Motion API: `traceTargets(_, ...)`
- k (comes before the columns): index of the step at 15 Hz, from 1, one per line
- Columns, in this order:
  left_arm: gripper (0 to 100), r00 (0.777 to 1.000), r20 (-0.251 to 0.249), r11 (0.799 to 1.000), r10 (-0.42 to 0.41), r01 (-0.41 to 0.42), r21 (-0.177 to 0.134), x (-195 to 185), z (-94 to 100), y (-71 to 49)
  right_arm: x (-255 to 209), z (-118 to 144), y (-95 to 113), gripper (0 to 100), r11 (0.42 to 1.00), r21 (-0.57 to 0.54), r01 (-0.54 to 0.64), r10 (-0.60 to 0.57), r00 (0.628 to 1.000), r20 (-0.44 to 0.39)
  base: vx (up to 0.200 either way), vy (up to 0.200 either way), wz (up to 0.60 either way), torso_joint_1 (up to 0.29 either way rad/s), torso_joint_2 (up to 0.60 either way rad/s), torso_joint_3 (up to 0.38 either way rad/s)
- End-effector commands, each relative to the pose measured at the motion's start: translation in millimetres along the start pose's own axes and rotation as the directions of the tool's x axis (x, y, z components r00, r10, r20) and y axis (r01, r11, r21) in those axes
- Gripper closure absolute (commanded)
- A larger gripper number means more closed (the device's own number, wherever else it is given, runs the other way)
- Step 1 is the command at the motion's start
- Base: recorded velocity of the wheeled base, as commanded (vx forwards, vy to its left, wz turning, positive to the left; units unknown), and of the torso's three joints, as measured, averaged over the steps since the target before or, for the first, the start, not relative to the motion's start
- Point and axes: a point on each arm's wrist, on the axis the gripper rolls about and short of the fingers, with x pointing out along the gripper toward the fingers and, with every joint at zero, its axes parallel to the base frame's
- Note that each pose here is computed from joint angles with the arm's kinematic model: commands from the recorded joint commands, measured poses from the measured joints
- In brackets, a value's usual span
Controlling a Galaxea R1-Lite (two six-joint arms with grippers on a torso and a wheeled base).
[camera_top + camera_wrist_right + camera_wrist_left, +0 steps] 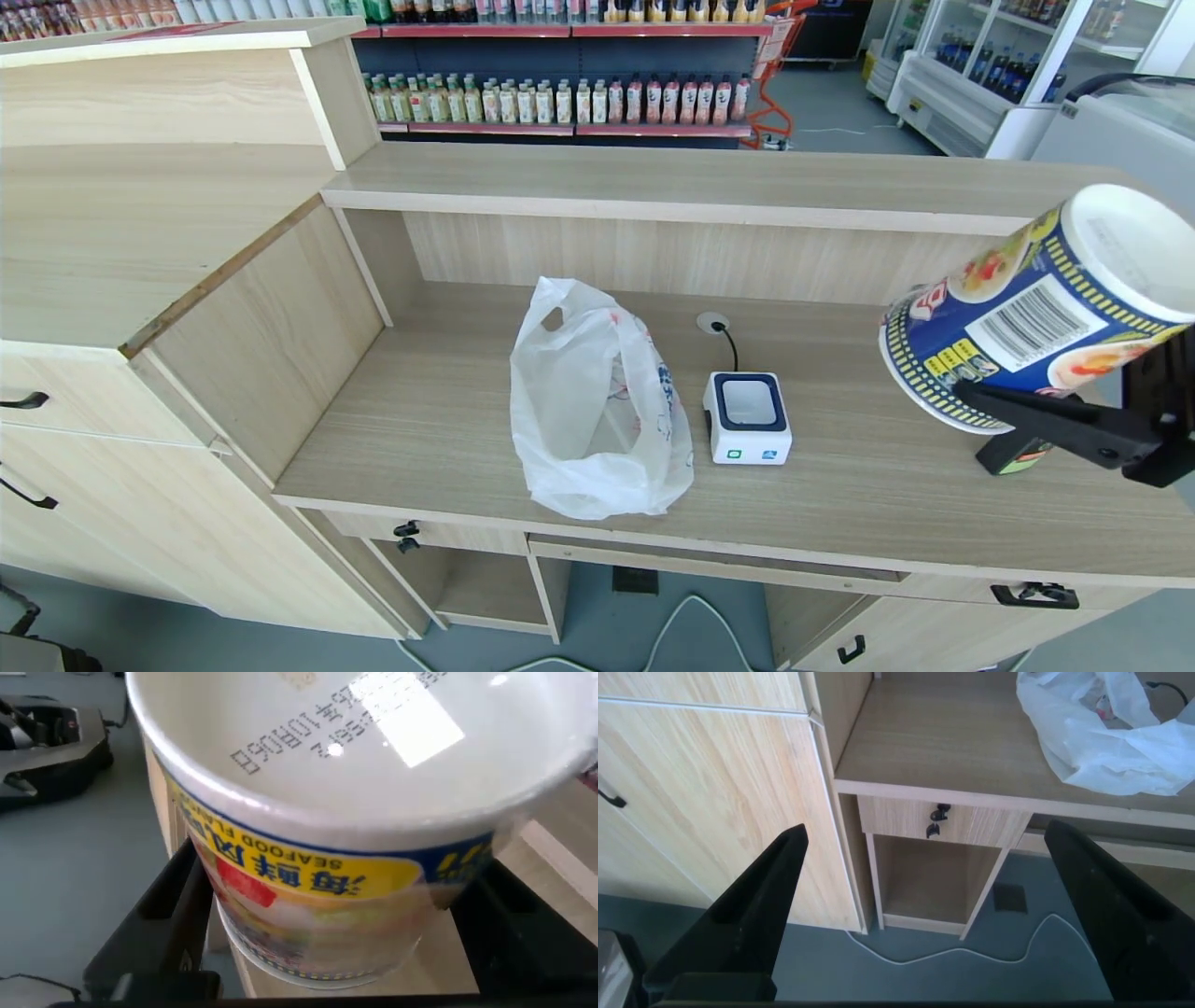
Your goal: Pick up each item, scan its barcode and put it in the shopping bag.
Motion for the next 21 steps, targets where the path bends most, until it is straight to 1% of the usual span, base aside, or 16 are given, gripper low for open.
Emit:
traceTargets(1,0,1.0,0.001,1.0,0.001,-0.001,0.0,0.0,0.0,0.0,-2.4,5.7,-0.1,100,1.0,0.023,-0.005,0.005,1.0,-0.012,0.0,0.0,0.0,0.0,0.0,0.0)
traceTargets(2,0,1.0,-0.001,1.0,-0.001,0.001,0.0,0.1,0.1,0.0,-3.7,6.8,1.0,100,0.999,0.035,-0.01,0.011,1.0,-0.024,0.0,0.0,0.0,0.0,0.0,0.0)
traceTargets(3,0,1.0,-0.001,1.0,0.001,-0.001,0.0,0.1,0.1,0.0,-4.3,7.4,2.0,100,1.0,0.019,-0.01,0.011,1.0,-0.027,0.0,0.0,0.0,0.0,0.0,0.0)
traceTargets(5,0,1.0,0.001,1.0,0.001,-0.001,0.0,0.0,0.0,0.0,-2.8,6.5,-1.2,100,0.998,-0.063,-0.01,0.008,0.999,-0.031,0.0,0.0,0.0,0.0,0.0,0.0)
traceTargets(7,0,1.0,0.001,1.0,0.001,-0.001,0.0,0.0,0.0,0.0,-2.8,5.9,-0.8,100,0.994,-0.108,-0.014,0.011,0.999,-0.032,0.0,0.0,0.0,0.0,0.0,0.0)
traceTargets(9,0,1.0,-0.001,1.0,0.001,-0.001,0.0,0.1,0.1,0.0,-3.8,11.1,3.1,100,0.983,-0.181,-0.026,0.024,1.0,-0.013,0.0,0.0,0.0,0.0,0.0,0.0)
traceTargets(10,0,1.0,-0.001,1.0,0.001,-0.001,0.0,0.0,-0.1,0.0,-5.8,15.0,3.9,100,0.982,-0.189,-0.022,0.021,1.0,-0.006,0.0,0.0,0.0,0.0,0.0,0.0)
traceTargets(11,0,1.0,-0.001,1.0,0.001,-0.001,0.0,0.0,-0.1,0.0,-10.1,20.4,5.3,100,0.985,-0.174,-0.013,0.012,1.0,-0.008,0.0,0.0,0.0,0.0,0.0,0.0)
traceTargets(12,0,1.0,-0.001,1.0,0.001,-0.001,0.0,0.1,0.1,0.0,-19.0,27.6,9.9,100,0.996,-0.085,0.029,-0.036,0.996,-0.08,0.0,0.0,0.0,0.0,0.0,0.0)
traceTargets(13,0,1.0,-0.001,1.0,0.001,-0.001,0.0,0.1,0.1,0.0,-24.2,30.4,17.8,100,0.995,-0.035,0.094,-0.099,0.978,-0.185,0.0,0.0,0.0,0.0,0.0,0.0)
traceTargets(14,0,1.0,0.001,1.0,0.001,-0.001,0.0,0.0,0.0,0.0,-22.2,32.9,27.3,100,0.994,0.018,0.109,-0.102,0.967,-0.235,0.0,0.0,0.0,0.0,0.0,0.0)
traceTargets(16,0,1.0,-0.001,1.0,0.001,-0.001,0.0,0.1,0.1,0.0,-19.3,38.5,40.9,100,0.982,0.121,0.144,-0.113,0.966,-0.234,0.0,0.0,0.0,0.0,0.0,0.0)
traceTargets(17,0,1.0,-0.001,1.0,0.001,-0.001,0.0,0.1,0.1,0.0,-19.0,39.2,41.9,100,0.979,0.135,0.153,-0.12,0.966,-0.23,0.0,0.0,0.0,0.0,0.0,0.0)
traceTargets(19,0,1.0,-0.001,1.0,0.001,-0.001,0.0,0.1,0.1,0.0,-13.1,45.4,32.6,100,0.965,0.165,0.202,-0.177,0.972,-0.154,0.0,0.0,0.0,0.0,0.0,0.0)
traceTargets(20,0,1.0,0.001,1.0,0.001,-0.001,0.0,0.0,0.0,0.0,-10.4,46.5,29.2,100,0.952,0.208,0.224,-0.203,0.972,-0.117,0.0,0.0,0.0,0.0,0.0,0.0)
traceTargets(21,0,1.0,0.001,1.0,0.001,-0.001,0.0,0.0,0.0,0.0,-10.1,46.0,28.7,100,0.944,0.234,0.234,-0.213,0.971,-0.108,0.0,0.0,0.0,0.0,0.0,0.0)
